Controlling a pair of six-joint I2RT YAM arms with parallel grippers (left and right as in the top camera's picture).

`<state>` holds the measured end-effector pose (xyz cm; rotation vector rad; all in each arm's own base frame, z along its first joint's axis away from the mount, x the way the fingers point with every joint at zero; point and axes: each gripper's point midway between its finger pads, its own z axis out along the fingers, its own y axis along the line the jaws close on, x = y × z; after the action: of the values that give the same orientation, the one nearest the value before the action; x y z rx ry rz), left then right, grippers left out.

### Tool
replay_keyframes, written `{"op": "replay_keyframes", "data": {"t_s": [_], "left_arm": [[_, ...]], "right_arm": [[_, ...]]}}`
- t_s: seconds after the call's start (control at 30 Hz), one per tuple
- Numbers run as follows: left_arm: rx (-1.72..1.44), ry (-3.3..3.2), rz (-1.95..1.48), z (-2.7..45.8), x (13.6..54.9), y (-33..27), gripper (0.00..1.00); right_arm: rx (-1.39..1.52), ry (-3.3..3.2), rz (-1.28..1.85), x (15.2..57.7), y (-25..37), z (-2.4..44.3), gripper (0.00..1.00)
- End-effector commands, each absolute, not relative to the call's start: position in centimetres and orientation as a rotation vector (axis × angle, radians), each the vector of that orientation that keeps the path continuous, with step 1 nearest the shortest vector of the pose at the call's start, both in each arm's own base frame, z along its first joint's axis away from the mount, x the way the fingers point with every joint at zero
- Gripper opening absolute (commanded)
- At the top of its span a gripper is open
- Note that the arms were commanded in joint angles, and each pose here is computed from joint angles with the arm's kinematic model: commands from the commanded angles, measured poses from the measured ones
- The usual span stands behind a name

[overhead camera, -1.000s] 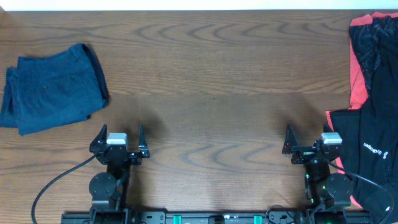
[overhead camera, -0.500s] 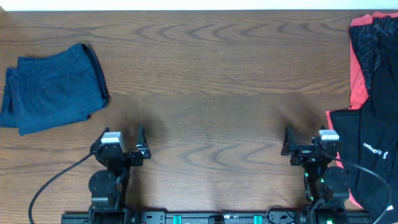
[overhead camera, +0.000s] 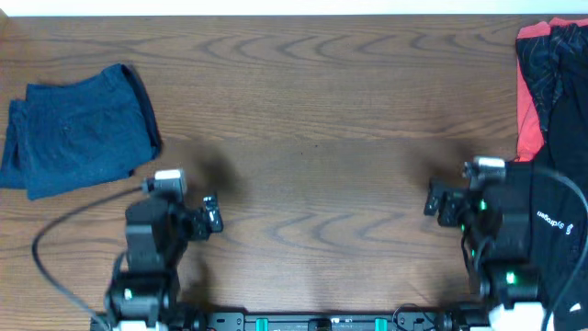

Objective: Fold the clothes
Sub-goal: 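Reach the right gripper into the black-and-red pile and grasp the black shirt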

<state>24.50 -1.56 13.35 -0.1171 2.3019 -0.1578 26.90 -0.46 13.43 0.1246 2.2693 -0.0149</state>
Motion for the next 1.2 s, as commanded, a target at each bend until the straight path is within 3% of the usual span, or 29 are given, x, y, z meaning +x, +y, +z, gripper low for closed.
{"op": "replay_keyframes", "data": {"t_s": [0.0,0.27,0.53,0.77,1.17], "left_arm": [[-0.114,2.378,-0.237,14.7,25.7,-2.6,0.98],[-0.141,2.582,-0.233,14.0,25.8,-2.6,0.98],[-0.145,2.606,-0.231,13.4,25.8,-2.6,0.98],[-0.145,2.606,-0.231,13.4,25.8,-2.6,0.98],[-0.145,2.606,-0.231,13.4,25.8,-2.6,0.98]], "right_arm": [[0.150,2.334,-0.034,28.4,-0.8,13.8,0.99],[0.143,2.421,-0.020,31.5,-0.5,12.6,0.99],[0.586,2.384,-0.505,30.0,-10.4,10.9,0.99],[0.894,2.342,-0.553,29.2,-15.7,8.1,0.82],[0.918,2.405,-0.522,30.8,-16.4,3.1,0.74]]}}
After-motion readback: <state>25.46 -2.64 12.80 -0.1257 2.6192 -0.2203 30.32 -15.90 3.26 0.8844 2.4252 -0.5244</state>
